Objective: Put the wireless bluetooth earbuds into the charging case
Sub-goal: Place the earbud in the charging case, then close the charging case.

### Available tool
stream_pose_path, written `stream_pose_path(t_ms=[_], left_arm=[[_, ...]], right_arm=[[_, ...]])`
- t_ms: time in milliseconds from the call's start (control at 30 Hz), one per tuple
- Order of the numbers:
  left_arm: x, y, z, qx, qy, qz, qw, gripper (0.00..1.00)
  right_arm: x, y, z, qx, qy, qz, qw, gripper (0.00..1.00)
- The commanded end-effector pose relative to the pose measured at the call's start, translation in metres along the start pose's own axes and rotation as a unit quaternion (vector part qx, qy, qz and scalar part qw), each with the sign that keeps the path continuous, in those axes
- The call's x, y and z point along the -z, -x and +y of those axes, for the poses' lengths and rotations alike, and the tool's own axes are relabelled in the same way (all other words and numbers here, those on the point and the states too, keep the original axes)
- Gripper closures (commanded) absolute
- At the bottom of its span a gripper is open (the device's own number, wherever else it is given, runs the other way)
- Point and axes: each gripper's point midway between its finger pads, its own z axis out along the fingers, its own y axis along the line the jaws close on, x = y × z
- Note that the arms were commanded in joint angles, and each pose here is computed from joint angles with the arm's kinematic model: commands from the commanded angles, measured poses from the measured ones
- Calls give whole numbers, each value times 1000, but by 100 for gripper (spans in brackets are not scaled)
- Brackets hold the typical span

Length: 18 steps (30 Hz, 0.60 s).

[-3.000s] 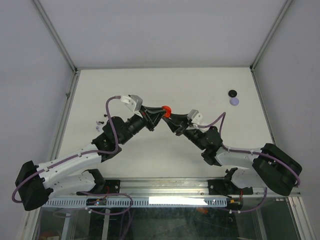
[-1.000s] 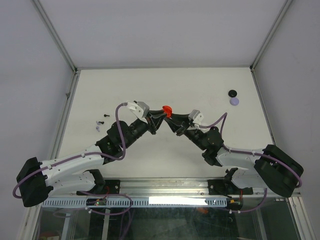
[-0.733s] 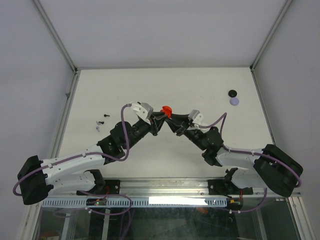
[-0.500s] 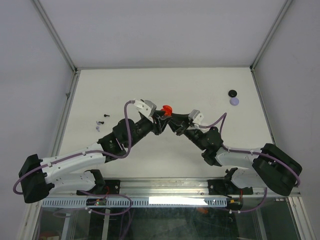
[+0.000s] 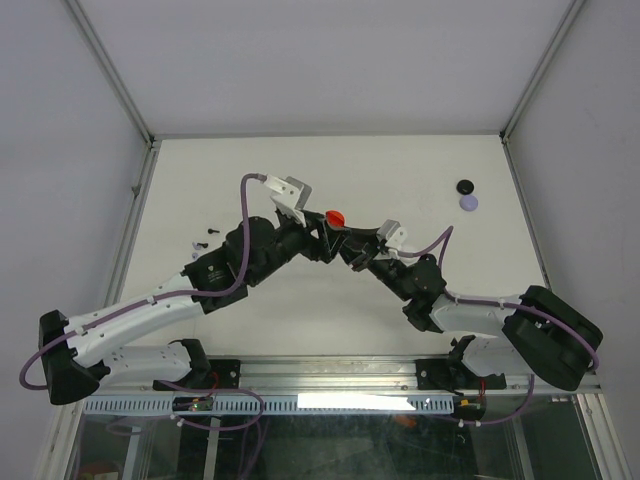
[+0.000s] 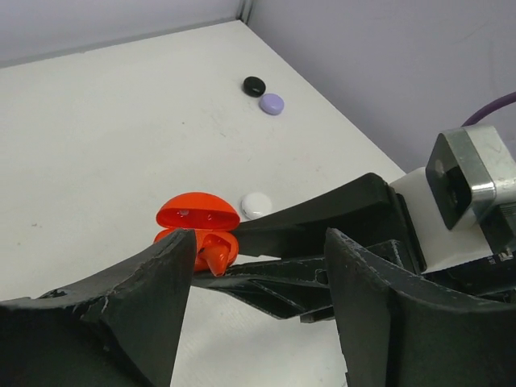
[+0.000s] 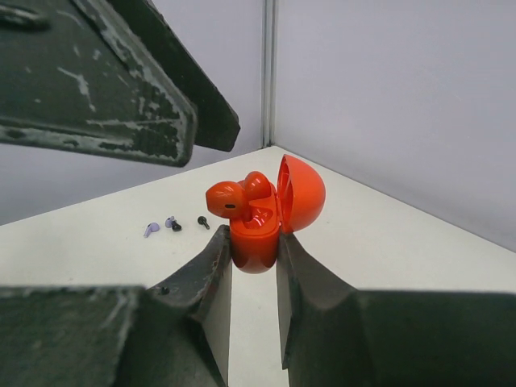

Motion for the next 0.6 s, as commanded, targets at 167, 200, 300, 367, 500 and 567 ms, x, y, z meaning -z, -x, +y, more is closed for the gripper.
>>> stream_pose_path(t_ms=[167, 200, 300, 367, 500, 567], left_arm=[[18, 18, 33, 20, 101, 5, 995, 40], [20, 19, 37, 20, 109, 5, 994, 40], [22, 17, 49, 24, 126, 11, 992, 39], [23, 16, 56, 27, 135, 15, 990, 39], [22, 14, 62, 30, 141, 21, 989, 39], [20, 12, 64, 30, 143, 25, 989, 38]], right_arm=[[-1, 20, -2, 6, -8, -37, 999, 100], [-1, 20, -3, 6, -9, -37, 999, 100], [-1, 20, -2, 6, -9, -37, 999, 100], [-1, 20, -3, 6, -9, -36, 999, 100], [-1, 21, -2, 6, -8, -37, 999, 100], [-2, 21, -2, 5, -7, -38, 999, 100]])
